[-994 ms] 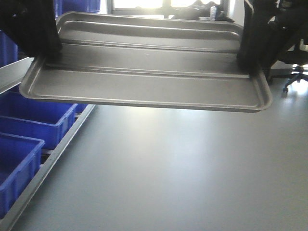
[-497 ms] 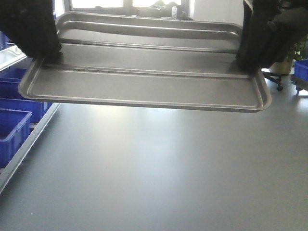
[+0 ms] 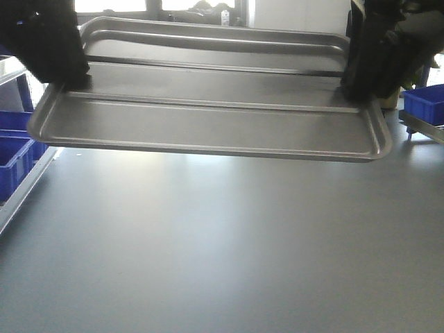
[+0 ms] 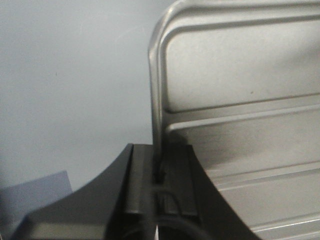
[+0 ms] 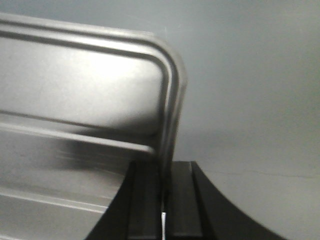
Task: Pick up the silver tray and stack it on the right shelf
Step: 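Hold the silver tray level in both grippers while the base drives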
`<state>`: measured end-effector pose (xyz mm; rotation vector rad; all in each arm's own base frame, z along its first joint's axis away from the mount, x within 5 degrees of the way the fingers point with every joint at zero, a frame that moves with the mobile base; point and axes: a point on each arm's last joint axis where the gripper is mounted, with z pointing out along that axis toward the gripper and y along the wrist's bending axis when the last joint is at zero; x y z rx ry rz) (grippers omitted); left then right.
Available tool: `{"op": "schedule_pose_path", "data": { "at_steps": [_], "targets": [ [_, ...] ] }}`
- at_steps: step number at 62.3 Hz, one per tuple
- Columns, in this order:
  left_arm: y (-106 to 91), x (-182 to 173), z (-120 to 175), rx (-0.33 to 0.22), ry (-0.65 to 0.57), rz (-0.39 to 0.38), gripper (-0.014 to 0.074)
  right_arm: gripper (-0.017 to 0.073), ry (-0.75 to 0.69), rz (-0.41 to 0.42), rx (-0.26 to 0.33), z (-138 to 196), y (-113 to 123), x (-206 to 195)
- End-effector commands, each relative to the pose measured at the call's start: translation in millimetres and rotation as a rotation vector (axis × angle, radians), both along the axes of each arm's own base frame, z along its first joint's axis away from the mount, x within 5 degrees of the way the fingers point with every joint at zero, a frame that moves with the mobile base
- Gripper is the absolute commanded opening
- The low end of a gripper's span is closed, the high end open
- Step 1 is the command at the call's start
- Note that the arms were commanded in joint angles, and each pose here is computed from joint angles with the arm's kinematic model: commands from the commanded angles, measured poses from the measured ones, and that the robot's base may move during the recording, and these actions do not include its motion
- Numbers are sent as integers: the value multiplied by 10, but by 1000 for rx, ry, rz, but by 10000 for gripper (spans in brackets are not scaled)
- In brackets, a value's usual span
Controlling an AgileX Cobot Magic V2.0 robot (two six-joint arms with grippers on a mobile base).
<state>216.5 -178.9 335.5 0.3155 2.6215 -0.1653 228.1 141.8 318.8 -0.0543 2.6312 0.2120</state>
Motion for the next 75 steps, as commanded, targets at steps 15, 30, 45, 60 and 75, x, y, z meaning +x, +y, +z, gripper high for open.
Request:
{"op": "schedule_pose_path", "data": {
  "at_steps": [15,30,45,60,75],
  "targets": [
    [42,-45,187,-5,-71,-27,-94,57,-125,29,15,235,-28,16],
    [42,-45,187,-5,-71,-27,-94,57,-125,29,15,235,-28,16],
    [42,-45,187,-5,-71,-27,-94,57,-126,29,16,236,-27,17],
    [41,-44,188,-6,-72,-27,-94,57,-126,29,16,236,-27,17],
    [41,-44,188,-6,-72,-27,-94,57,-125,29,15,235,-28,16]
  ]
}}
